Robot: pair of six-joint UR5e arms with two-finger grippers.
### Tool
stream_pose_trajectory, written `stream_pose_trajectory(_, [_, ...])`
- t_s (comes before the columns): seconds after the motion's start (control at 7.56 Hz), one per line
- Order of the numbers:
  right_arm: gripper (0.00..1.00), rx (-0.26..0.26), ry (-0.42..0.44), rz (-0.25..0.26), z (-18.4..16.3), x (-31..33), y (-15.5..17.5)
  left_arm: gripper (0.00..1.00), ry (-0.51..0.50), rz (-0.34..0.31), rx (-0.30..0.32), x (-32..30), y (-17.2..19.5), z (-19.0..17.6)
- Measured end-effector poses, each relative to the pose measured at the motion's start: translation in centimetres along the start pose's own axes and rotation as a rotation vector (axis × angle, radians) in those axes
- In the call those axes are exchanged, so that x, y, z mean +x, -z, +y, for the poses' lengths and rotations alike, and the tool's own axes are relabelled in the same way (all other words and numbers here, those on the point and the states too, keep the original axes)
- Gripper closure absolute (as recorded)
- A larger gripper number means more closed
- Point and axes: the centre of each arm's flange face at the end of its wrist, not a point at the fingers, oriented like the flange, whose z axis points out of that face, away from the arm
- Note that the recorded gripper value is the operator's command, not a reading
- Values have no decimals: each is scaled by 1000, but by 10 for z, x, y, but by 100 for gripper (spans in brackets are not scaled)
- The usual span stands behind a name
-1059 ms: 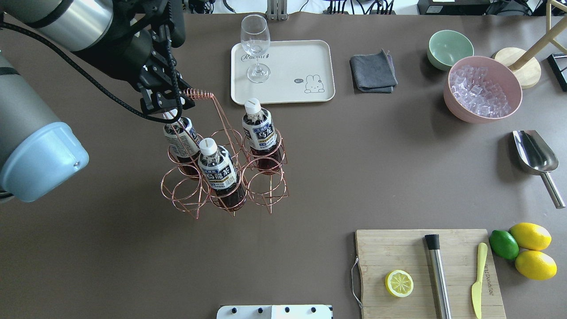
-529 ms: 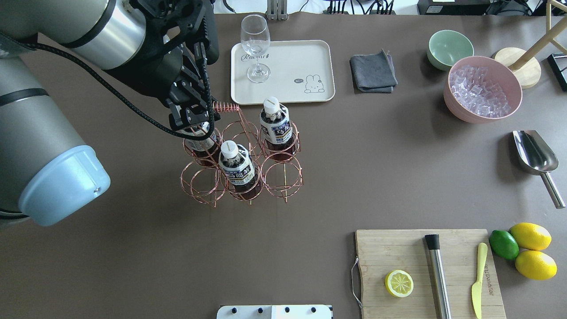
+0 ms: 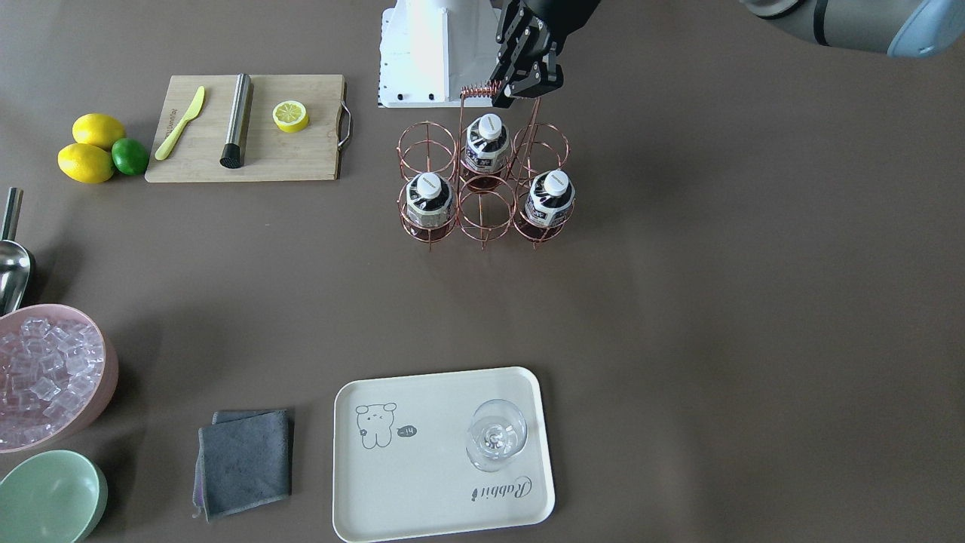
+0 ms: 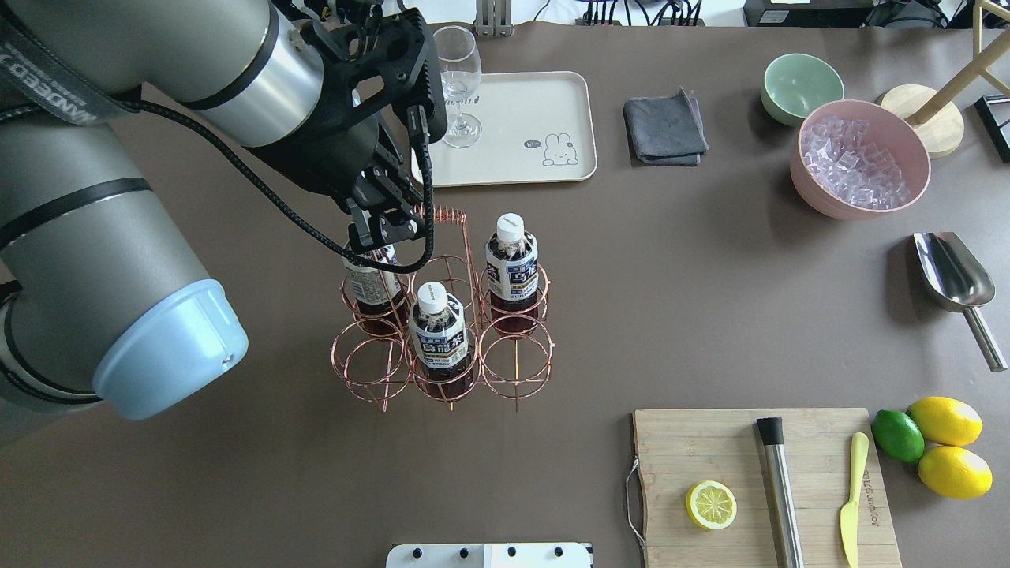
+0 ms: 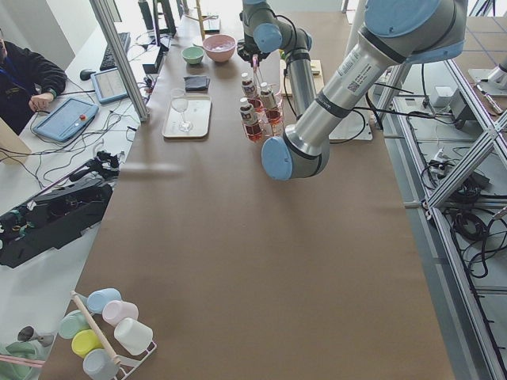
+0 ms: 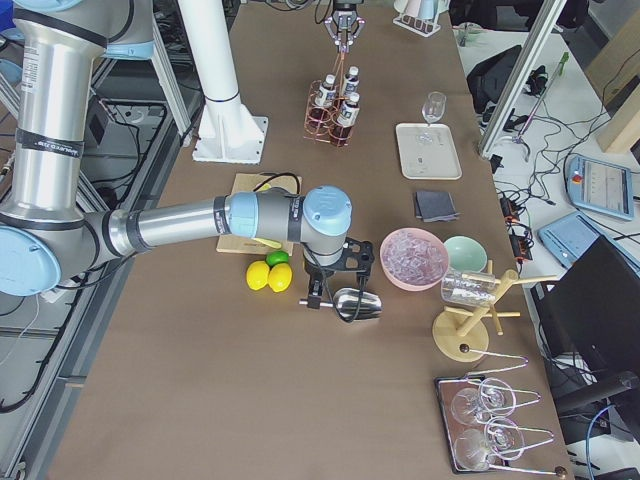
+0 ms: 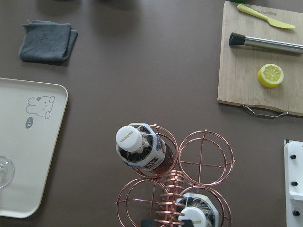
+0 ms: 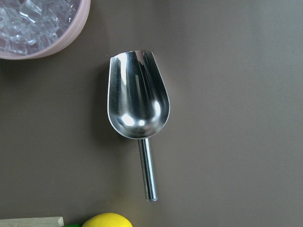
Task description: Take tea from basket to plate
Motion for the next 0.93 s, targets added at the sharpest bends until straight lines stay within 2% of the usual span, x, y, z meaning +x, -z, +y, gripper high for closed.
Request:
stream_pose_trajectory(0.4, [0, -7, -50, -25, -27, -71, 1, 100, -14, 6, -6, 8, -14, -7])
stream_pose_trajectory(0.66, [0, -22, -141, -83, -48, -137, 6, 100, -16, 11, -9, 6, -20, -16])
stream_pose_trajectory(0.93, [0, -52, -245, -122, -67, -235, 7, 100, -20, 13, -6, 1, -29, -20])
